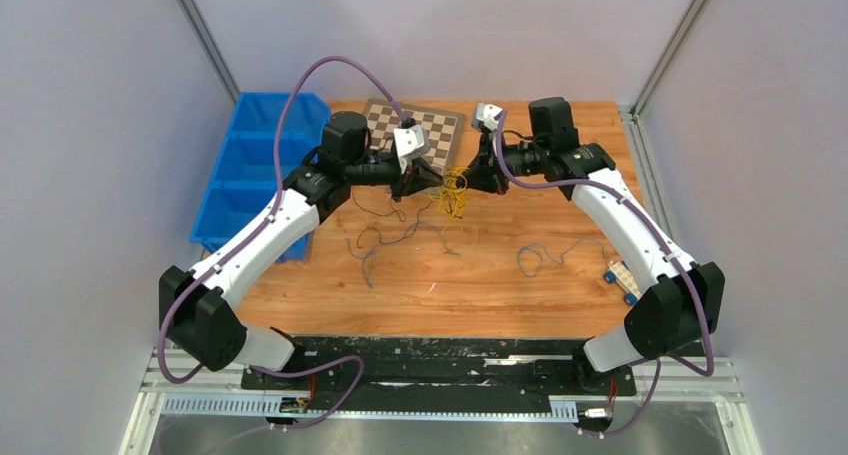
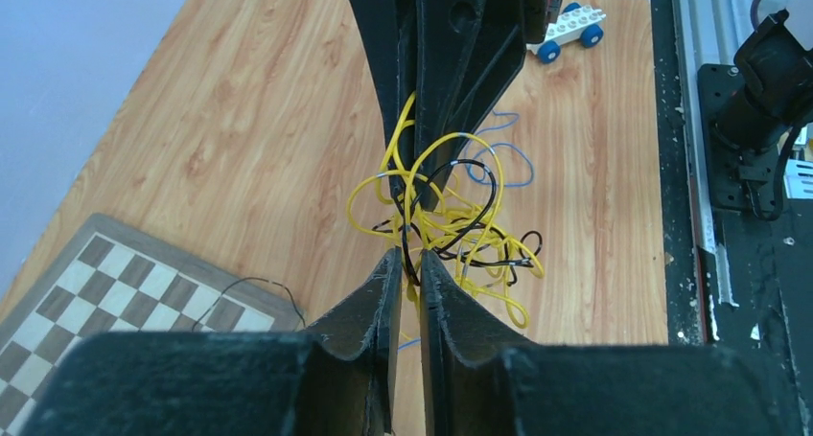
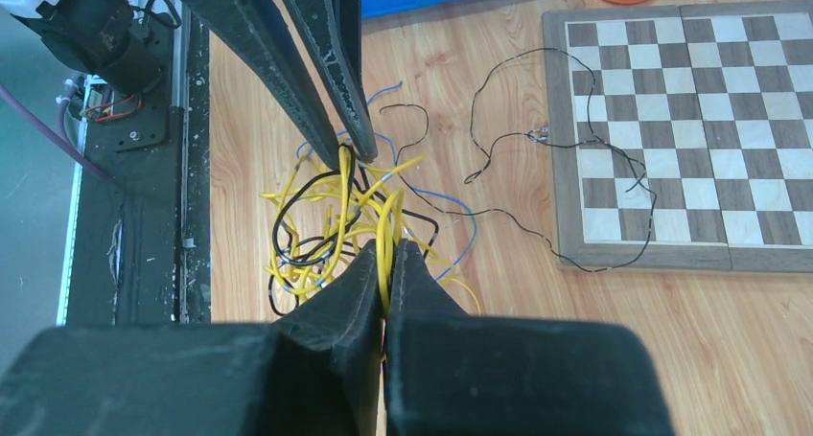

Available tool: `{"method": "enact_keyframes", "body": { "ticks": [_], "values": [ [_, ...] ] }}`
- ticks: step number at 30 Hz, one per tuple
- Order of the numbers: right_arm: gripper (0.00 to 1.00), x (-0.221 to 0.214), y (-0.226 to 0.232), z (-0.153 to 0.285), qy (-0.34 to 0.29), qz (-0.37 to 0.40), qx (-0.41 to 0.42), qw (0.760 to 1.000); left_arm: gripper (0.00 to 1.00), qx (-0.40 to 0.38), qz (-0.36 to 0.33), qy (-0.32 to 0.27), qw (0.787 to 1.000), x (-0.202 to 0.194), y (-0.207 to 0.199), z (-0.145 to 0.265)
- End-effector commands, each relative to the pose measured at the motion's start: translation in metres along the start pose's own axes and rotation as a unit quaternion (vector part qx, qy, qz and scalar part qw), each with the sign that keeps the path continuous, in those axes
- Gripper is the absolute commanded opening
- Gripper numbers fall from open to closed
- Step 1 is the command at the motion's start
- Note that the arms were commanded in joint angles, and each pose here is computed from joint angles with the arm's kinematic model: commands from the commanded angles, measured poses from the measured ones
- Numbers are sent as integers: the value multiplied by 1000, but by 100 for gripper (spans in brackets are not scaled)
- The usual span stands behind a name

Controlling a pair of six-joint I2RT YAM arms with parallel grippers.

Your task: Untangle the cables

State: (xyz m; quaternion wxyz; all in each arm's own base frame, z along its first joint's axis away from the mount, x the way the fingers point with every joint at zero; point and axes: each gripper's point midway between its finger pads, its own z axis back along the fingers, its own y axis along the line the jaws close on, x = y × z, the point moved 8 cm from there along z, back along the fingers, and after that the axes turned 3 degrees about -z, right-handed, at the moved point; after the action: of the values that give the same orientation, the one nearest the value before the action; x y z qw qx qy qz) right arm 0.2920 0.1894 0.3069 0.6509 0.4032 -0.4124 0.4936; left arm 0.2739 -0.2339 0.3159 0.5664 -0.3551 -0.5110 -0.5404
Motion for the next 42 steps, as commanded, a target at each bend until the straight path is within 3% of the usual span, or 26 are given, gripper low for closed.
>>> {"method": "enact_keyframes", "body": {
  "ticks": [1, 2, 4, 16, 25, 30, 33, 34, 36, 37, 39, 42],
  "values": [
    [0, 11, 7, 5, -11, 32, 2, 999, 16, 8, -9, -16, 1000, 15, 2, 2],
    [0, 10, 6, 5, -9, 32, -2, 999, 5, 10, -8, -18, 1000, 16, 2, 3],
    [0, 3, 3, 4, 0, 30, -12, 999, 0, 14, -4, -22, 1000, 18, 2, 5],
    [0, -62, -58, 25, 61, -72, -113, 989, 0, 79, 25, -72, 994, 54, 12, 39],
    [0, -126, -99, 57, 121, -132, -194, 965, 0, 159, 71, -142, 974, 93, 36, 78],
    [0, -141, -111, 78, 108, -164, -208, 958, 0, 186, 90, -165, 964, 102, 48, 97],
    [0, -129, -104, 87, 66, -163, -174, 969, 0, 147, 78, -143, 976, 95, 46, 94],
    [0, -121, -98, 86, 49, -158, -153, 974, 3, 128, 59, -131, 981, 92, 44, 91],
    [0, -102, -86, 81, 21, -147, -116, 982, 31, 86, 55, -100, 990, 81, 37, 80],
    [0, -92, -77, 73, 14, -137, -95, 986, 51, 70, 65, -83, 992, 71, 34, 75],
    [0, -74, -60, 61, 7, -114, -65, 991, 62, 42, 46, -64, 996, 60, 25, 62],
    [0, -52, -36, 46, 3, -82, -33, 996, 66, 22, 2, -38, 999, 47, 17, 49]
  ]
}}
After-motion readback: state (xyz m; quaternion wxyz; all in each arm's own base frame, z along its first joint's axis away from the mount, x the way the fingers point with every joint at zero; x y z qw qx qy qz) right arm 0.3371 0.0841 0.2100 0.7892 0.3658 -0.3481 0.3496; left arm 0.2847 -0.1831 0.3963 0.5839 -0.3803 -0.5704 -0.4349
